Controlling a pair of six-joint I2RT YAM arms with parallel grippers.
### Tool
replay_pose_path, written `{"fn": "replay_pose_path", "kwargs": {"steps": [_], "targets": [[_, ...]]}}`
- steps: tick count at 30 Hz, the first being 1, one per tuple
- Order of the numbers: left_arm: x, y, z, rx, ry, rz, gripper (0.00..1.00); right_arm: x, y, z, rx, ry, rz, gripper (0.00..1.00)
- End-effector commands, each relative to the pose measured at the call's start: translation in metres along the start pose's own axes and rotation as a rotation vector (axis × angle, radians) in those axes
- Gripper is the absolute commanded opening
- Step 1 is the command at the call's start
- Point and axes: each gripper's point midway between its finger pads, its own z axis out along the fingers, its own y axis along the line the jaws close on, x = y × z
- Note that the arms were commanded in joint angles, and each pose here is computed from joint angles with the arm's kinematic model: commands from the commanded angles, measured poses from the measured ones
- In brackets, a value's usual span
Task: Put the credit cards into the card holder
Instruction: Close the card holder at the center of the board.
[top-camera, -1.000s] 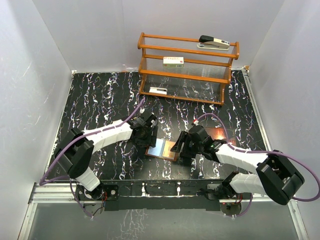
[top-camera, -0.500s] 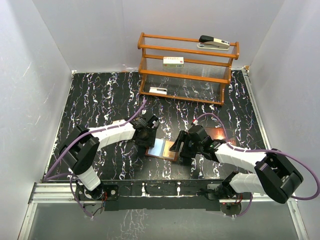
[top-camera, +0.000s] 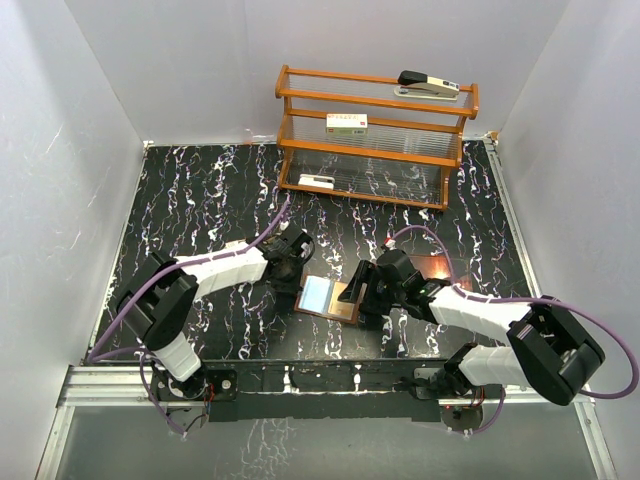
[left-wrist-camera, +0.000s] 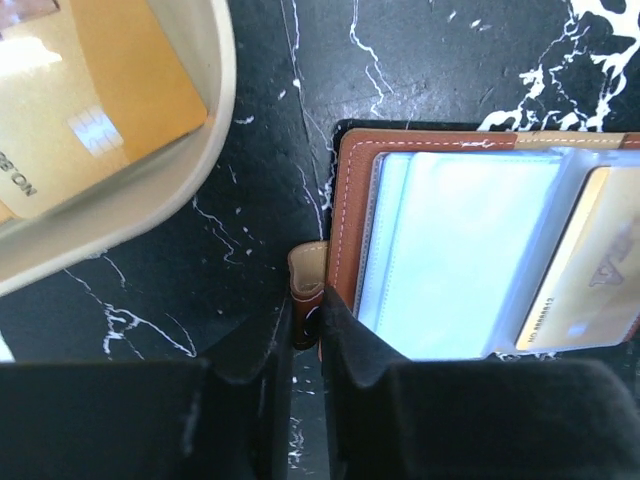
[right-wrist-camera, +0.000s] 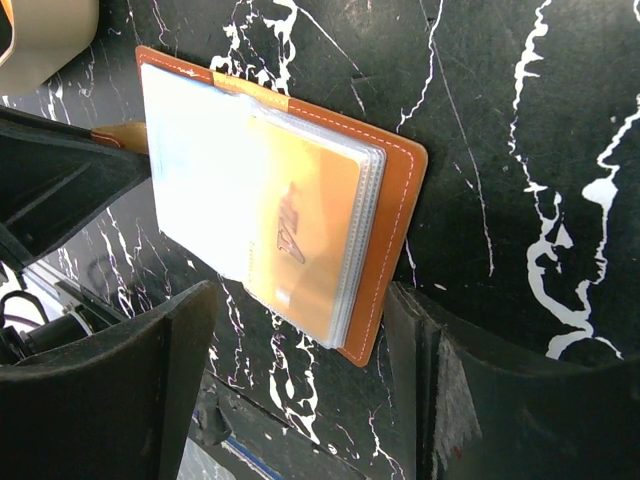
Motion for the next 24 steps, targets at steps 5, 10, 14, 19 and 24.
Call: {"fn": "replay_pose_path", "kwargs": {"steps": [5,10,14,19,24], "targets": [[0.016,-0.046,-0.017,0.271,0.039,-0.120,0.00,-0.025,0.058,-0.025,-0.202,-0.088,-0.008,0.66],[0.017,-0.047,-0.015,0.271,0.050,-0.130,0.00,-0.031,0.072,-0.037,-0.244,-0.106,-0.012,0.67],[0.019,-0.047,-0.013,0.268,0.058,-0.135,0.00,-0.031,0.079,-0.041,-0.268,-0.101,-0.007,0.67],[0.018,-0.049,-0.015,0.281,0.055,-0.141,0.00,-0.030,0.087,-0.044,-0.300,-0.089,-0.005,0.67],[0.015,-0.058,-0.019,0.333,0.049,-0.158,0.00,-0.027,0.094,-0.041,-0.340,-0.059,0.010,0.67]]}}
